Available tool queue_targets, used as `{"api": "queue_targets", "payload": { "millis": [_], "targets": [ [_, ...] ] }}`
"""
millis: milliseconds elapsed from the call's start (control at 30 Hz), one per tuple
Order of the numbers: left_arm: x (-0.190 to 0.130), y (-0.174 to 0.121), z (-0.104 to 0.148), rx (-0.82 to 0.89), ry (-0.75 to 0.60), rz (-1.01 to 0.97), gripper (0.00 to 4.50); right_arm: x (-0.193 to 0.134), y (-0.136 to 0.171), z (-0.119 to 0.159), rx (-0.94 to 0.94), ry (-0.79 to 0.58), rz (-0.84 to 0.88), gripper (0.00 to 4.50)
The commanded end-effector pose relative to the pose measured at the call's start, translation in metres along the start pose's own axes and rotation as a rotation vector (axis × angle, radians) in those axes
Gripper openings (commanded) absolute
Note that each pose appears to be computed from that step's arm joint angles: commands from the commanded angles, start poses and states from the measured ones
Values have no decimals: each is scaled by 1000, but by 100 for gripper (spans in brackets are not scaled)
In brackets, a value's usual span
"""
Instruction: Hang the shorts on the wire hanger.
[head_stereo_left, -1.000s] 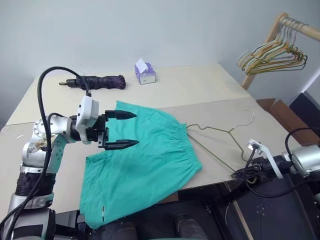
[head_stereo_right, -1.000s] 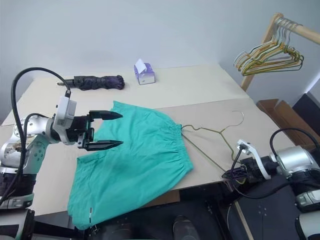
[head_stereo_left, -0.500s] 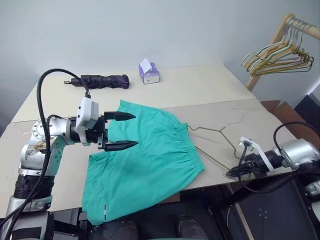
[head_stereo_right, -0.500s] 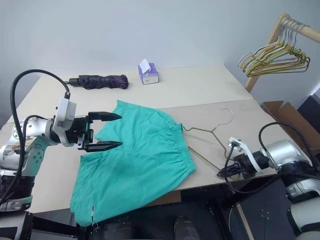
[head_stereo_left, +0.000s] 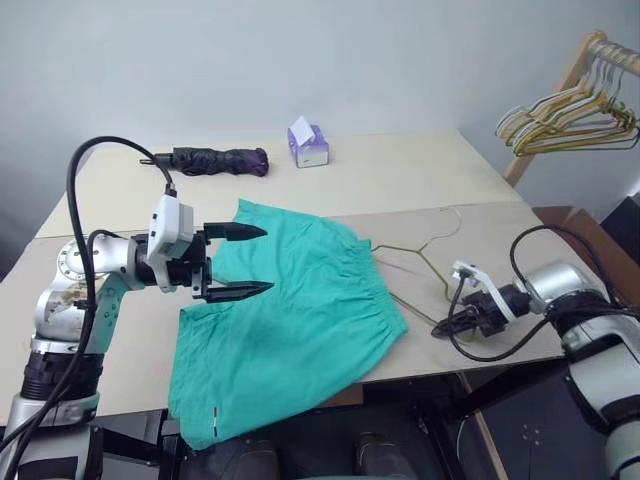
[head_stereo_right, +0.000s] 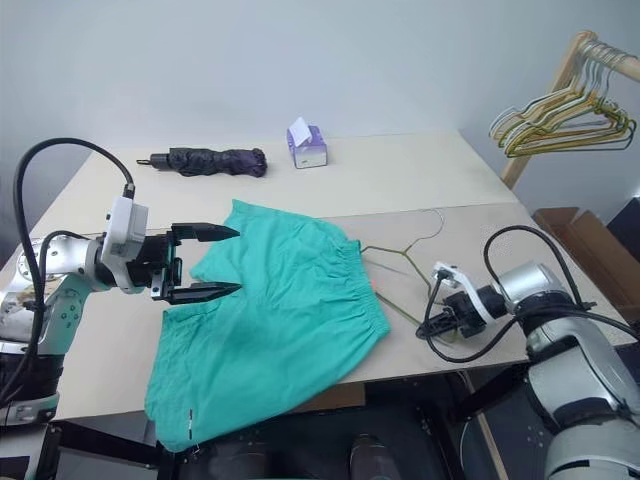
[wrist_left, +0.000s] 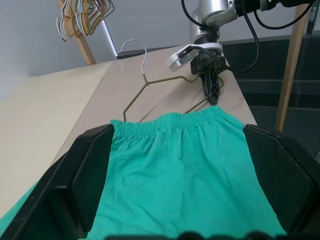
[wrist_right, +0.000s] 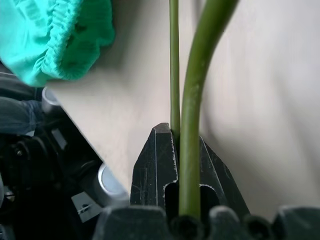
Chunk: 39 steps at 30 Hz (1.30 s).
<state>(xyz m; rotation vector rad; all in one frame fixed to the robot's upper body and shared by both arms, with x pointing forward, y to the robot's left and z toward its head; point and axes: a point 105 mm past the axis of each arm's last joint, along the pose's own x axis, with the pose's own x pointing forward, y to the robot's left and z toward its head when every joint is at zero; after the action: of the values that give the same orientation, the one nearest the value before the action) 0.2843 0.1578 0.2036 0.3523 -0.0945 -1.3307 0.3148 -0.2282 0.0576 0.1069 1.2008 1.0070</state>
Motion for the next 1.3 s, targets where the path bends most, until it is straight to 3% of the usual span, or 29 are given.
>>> {"api": "queue_targets", "payload": {
  "millis": [33, 200, 400, 567, 700, 867, 1033, 1167, 1300],
  "targets": [
    [-3, 4, 10, 61, -4, 12, 447, -15, 6, 10, -51, -50, 29, 0],
    [-1, 11, 3, 71, 14, 23, 447, -38, 23, 43, -359, -141, -82, 0],
    [1, 37, -2, 151, 50, 58, 447, -48, 46, 85, -669, -212, -432, 0],
    [0, 74, 10, 291, 78, 147, 447, -46, 58, 91, -949, -136, -715, 0],
    [8, 85, 21, 381, 92, 78, 447, -37, 82, 93, -1047, -140, -724, 0],
    [27, 78, -1, 483, 248, -153, 447, -34, 100, 98, -1098, -135, -718, 0],
    [47, 80, -22, 562, 353, -224, 447, -33, 119, 100, -1136, -135, -659, 0],
    [61, 85, -26, 601, 382, -210, 357, -35, 128, 99, -1130, -143, -617, 0],
    [65, 85, -24, 583, 346, -207, 220, -37, 129, 97, -1102, -143, -594, 0]
  ]
}}
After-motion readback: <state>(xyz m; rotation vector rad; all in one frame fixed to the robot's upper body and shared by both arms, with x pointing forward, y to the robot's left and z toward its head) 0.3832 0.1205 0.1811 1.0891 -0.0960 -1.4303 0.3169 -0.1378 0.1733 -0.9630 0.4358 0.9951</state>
